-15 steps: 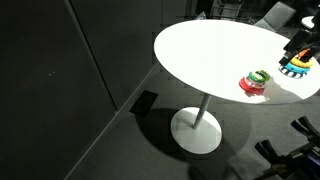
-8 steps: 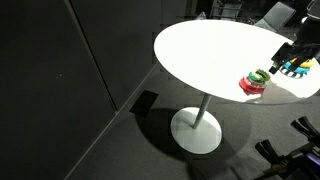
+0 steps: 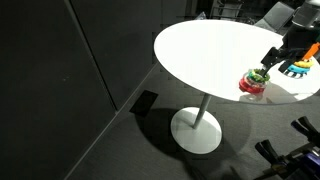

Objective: Put the green ring on the orange stand

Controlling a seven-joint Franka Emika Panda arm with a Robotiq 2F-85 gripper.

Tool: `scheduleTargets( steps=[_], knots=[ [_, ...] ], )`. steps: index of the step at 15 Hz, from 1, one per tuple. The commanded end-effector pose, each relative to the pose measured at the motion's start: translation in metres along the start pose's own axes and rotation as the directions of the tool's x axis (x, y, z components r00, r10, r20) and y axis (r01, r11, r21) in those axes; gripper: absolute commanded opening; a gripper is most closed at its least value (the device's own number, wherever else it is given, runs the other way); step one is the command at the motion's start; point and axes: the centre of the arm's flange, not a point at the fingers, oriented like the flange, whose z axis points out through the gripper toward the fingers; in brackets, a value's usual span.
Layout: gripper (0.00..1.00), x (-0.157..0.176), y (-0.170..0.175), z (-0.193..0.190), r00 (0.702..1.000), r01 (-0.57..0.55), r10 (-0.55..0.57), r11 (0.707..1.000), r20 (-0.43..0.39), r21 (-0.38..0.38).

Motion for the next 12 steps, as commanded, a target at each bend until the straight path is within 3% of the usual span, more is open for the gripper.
scheduleTargets(
  steps=[1, 12],
  knots=[
    [1.00, 0.014, -0.009, 0.003, 1.000, -0.004, 0.004, 1.000, -0.019, 0.012],
    [1.00, 0.014, -0.019, 0.011, 1.000, 0.022, -0.022, 1.000, -0.017, -0.004]
  ],
)
